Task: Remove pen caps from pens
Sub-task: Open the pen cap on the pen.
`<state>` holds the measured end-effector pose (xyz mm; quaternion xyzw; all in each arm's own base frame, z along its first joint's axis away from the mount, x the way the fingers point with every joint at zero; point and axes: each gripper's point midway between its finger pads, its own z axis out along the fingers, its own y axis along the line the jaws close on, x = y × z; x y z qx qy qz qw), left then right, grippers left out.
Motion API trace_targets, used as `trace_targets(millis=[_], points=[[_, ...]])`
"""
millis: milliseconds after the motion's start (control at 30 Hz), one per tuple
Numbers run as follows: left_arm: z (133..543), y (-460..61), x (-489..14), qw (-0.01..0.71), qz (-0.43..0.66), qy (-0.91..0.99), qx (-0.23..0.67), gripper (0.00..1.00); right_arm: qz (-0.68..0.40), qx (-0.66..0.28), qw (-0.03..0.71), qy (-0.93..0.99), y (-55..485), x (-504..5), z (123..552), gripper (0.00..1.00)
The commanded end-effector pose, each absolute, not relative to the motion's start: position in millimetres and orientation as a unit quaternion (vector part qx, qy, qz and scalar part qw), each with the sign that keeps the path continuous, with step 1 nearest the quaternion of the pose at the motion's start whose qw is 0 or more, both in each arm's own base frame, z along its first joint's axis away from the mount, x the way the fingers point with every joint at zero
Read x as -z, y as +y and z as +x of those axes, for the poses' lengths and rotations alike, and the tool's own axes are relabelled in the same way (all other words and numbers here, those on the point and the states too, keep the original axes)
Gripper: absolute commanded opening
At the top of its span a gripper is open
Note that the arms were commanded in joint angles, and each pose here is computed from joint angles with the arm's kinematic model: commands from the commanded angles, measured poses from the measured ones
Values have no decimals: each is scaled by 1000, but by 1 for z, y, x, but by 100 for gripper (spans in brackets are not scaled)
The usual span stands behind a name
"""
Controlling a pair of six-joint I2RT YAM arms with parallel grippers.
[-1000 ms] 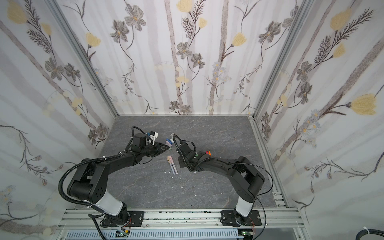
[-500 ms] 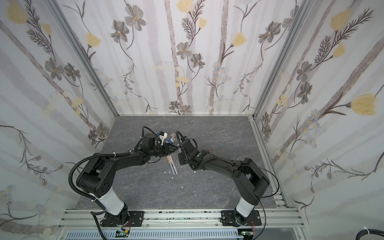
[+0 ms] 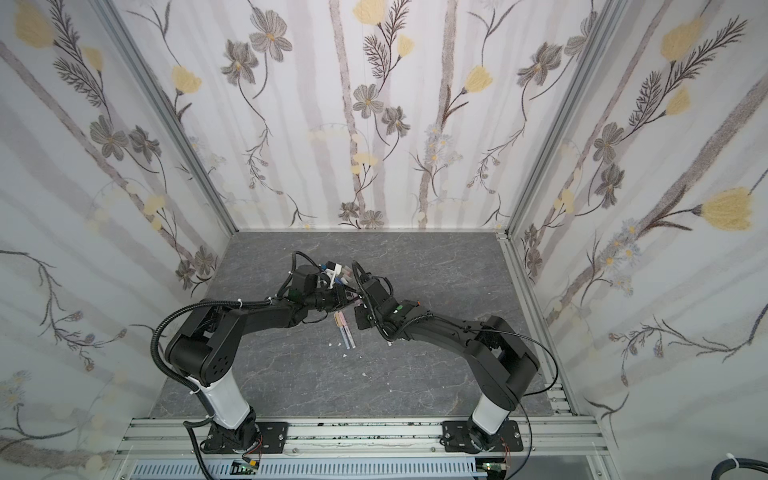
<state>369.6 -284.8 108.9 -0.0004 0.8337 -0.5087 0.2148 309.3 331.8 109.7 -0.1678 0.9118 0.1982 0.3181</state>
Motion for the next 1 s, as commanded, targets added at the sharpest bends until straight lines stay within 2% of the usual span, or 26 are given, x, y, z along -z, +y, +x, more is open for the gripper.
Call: trace_targets(millis=[0, 300, 467, 567, 800, 967], points=[[375, -289, -119, 226, 5, 823, 521, 23, -167, -207, 326, 907, 336, -114, 313, 5], [372, -290, -123, 226, 9, 820, 526, 9, -163, -204, 327, 908, 332, -110, 316, 6], [371, -291, -128, 228, 11, 817, 529, 5, -160, -209, 331, 906, 332, -110, 317, 19], [370, -291, -130, 229, 12, 816, 531, 3, -160, -216, 336, 903, 333, -112, 319, 23], [370, -293, -129, 227, 13, 816, 532, 1, -162, -229, 341, 897, 340, -116, 322, 22], [369, -293, -126, 224, 12, 817, 531, 0, -167, -233, 337, 897, 345, -114, 324, 13]])
